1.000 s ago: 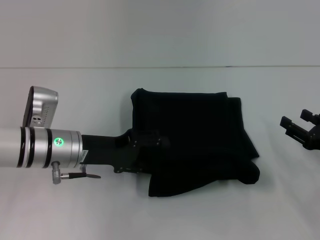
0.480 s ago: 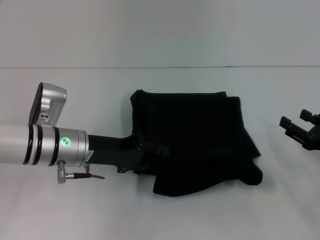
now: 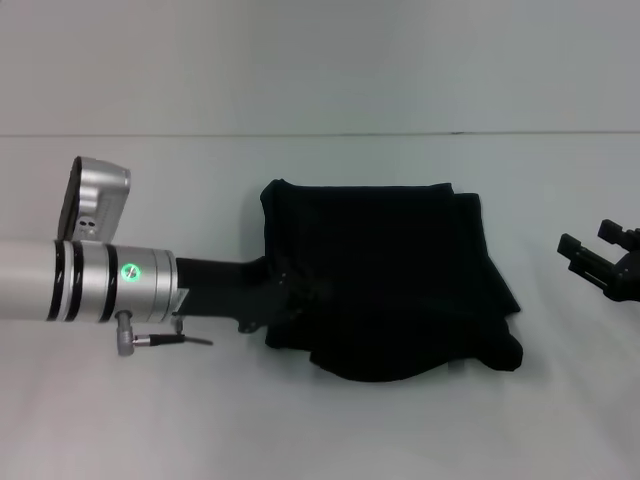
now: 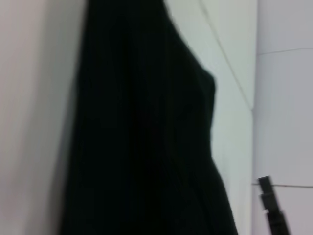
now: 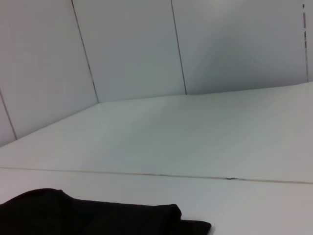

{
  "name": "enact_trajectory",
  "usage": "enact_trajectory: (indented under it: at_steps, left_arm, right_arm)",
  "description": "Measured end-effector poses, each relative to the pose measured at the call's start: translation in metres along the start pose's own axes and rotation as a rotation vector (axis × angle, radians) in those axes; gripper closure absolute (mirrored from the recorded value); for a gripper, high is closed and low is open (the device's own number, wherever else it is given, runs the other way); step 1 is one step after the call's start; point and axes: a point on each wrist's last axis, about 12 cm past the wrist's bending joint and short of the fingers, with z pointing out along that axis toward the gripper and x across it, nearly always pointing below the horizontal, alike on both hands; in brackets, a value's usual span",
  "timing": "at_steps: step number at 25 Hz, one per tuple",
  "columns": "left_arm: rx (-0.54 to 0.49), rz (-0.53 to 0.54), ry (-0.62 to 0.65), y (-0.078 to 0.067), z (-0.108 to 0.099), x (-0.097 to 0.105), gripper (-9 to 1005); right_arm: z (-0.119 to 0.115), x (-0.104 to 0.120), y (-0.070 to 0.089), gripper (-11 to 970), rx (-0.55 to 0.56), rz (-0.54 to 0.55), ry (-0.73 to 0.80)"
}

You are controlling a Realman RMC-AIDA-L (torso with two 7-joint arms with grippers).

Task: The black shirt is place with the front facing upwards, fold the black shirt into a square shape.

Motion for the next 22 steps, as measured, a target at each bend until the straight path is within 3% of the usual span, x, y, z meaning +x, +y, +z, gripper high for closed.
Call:
enact_trajectory:
  at_steps: [6,15,22]
  left_arm:
    - [0.089,0.017,-0.038,-0.021,0.007,-0.01,907]
    - [0.179,0.099,-0.137,-0.049,0.039,-0.015,906]
    - [0.179,0.185,-0.179,-0.064,0.06,-0.016,907]
  right_arm:
    - [0.0,0.0,0.0,242,-0.001,0.002,-0.001]
    - [0.003,0.0,0.003,242,-0.013,0.011,-0.004]
    - [0.005,0.001,0.006,242,-0.021,0.019,-0.006]
